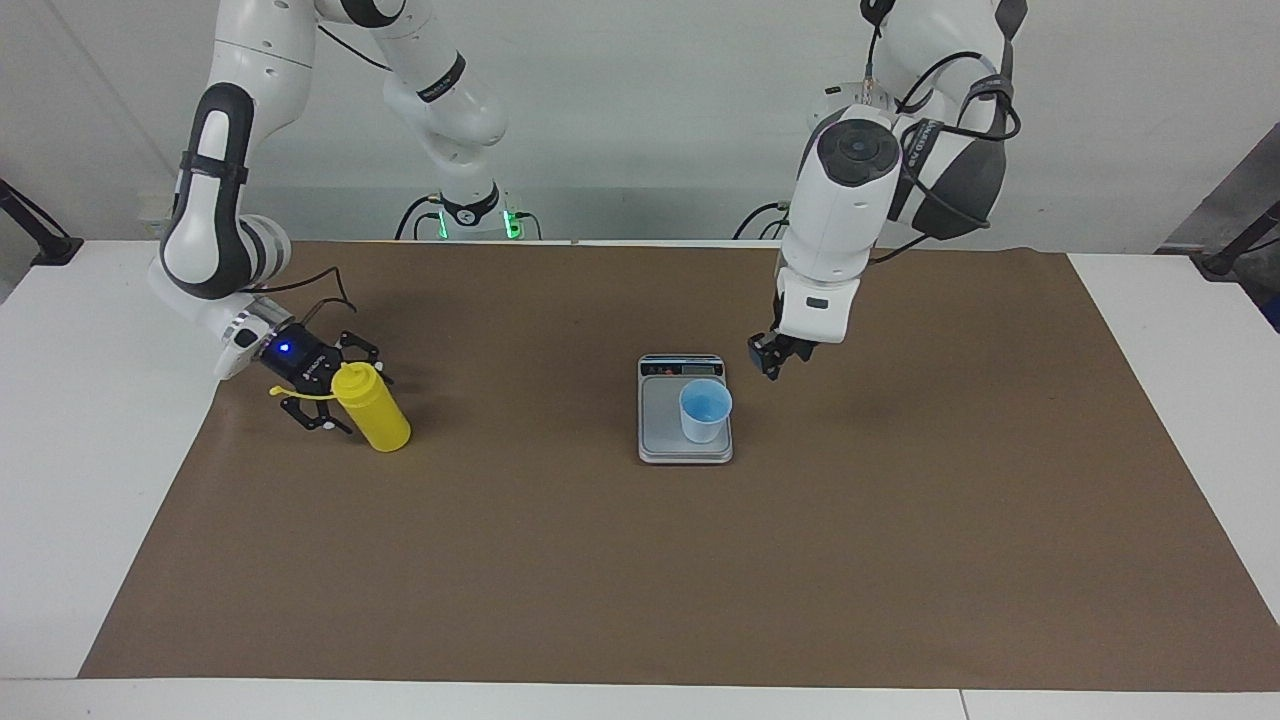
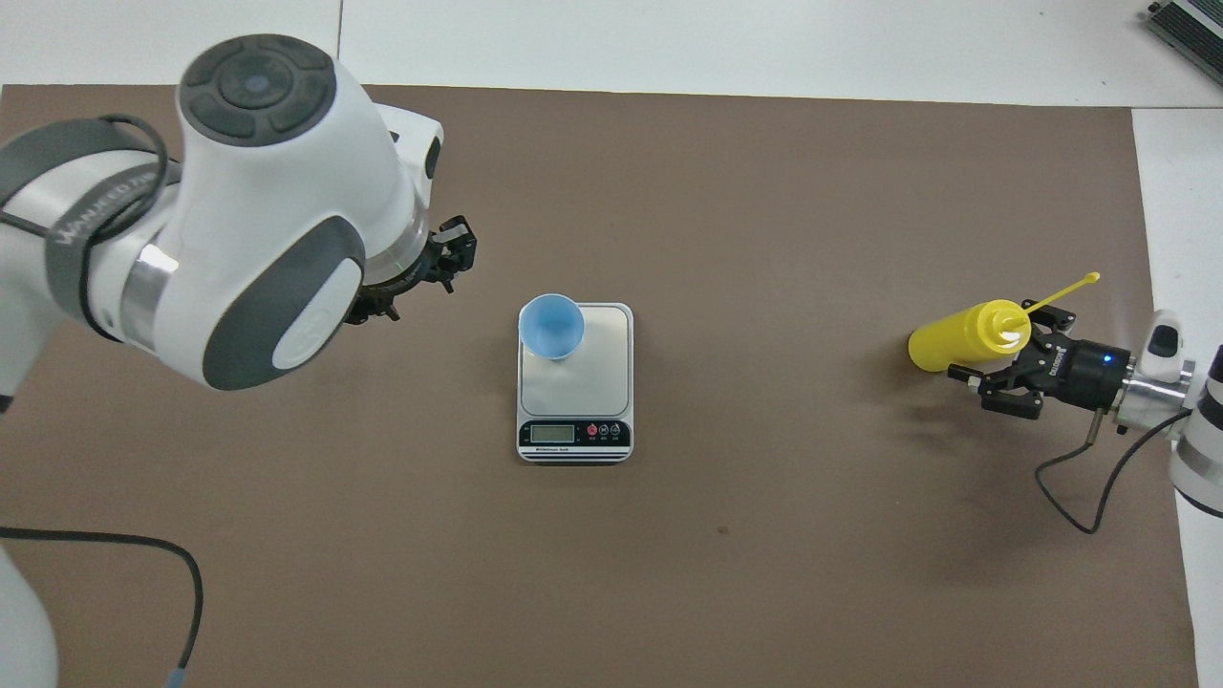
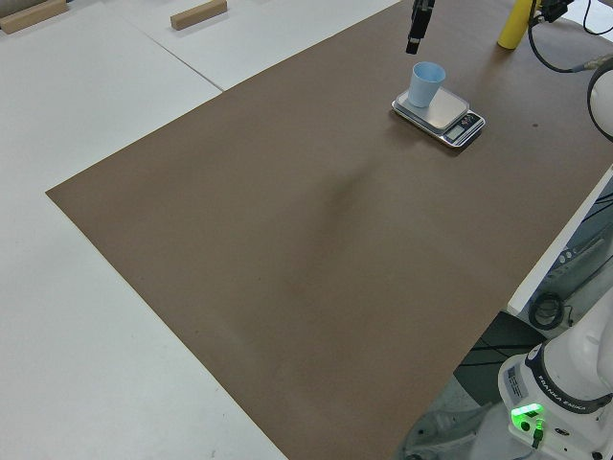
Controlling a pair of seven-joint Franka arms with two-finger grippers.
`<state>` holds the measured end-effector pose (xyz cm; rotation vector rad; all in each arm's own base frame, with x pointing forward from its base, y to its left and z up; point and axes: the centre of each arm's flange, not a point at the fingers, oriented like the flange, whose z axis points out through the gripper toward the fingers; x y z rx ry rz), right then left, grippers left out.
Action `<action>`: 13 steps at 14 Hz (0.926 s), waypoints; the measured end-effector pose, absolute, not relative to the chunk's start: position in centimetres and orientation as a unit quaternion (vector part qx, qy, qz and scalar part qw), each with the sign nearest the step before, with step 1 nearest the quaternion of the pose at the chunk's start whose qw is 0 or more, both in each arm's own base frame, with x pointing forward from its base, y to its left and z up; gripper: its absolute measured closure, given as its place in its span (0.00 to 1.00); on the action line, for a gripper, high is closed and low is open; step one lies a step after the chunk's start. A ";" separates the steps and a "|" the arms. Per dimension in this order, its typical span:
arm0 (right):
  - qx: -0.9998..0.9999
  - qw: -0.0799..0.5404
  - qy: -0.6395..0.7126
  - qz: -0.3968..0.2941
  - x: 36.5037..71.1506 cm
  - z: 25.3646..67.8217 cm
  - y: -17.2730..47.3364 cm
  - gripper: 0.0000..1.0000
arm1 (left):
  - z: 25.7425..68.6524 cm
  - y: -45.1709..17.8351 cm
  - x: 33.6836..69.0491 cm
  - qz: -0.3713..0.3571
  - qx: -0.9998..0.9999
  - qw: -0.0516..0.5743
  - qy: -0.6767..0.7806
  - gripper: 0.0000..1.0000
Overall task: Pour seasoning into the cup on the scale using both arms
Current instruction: 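Withdraw the left gripper while the right gripper grasps the yellow bottle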
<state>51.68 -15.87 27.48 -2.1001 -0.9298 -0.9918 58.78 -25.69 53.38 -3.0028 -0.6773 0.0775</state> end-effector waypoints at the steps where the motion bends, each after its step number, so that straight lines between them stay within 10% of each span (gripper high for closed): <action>1: -0.796 0.316 -0.354 -0.377 51.9 27.5 -15.5 0.00 | 53.7 -23.6 59.6 0.033 -0.976 0.032 -0.213 0.41; 13: -0.793 0.290 -0.370 -0.389 52.4 27.5 -15.0 0.00 | 59.4 -2.5 60.6 0.057 -0.996 0.021 -0.064 0.36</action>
